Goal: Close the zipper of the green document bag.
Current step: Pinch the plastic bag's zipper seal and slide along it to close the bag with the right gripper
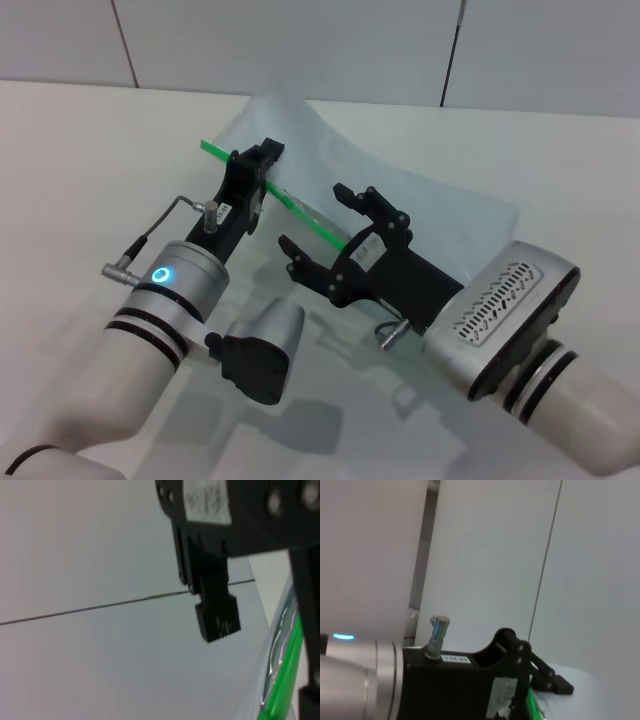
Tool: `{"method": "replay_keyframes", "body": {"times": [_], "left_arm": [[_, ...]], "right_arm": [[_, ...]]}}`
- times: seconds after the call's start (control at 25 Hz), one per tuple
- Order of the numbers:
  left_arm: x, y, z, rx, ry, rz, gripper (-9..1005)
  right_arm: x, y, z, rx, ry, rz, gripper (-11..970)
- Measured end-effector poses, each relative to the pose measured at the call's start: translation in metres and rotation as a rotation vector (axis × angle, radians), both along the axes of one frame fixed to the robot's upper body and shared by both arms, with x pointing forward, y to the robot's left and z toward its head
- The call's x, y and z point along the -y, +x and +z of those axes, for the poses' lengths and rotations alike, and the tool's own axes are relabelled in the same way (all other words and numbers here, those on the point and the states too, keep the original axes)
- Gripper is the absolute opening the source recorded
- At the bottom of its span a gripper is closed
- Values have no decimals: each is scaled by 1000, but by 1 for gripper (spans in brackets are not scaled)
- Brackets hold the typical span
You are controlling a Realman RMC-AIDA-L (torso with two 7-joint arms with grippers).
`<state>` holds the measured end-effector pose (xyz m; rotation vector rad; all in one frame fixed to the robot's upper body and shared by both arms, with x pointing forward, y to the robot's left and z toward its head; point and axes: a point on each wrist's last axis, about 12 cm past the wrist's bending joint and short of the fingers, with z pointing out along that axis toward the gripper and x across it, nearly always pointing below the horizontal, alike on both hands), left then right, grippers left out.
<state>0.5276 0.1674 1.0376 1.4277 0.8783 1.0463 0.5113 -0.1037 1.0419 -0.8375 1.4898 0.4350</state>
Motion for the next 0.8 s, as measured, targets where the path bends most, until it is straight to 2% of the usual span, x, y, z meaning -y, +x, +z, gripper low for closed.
{"method": "replay_keyframes", "body": {"times": [0.2,0.8], "left_arm": [[1,-1,0,6,9,-12,61],[4,-2,1,20,25,-40,63]], "right_arm": [[-2,0,2,15,-4,21,855],[-6,2,6,32,-4,38,662]]}}
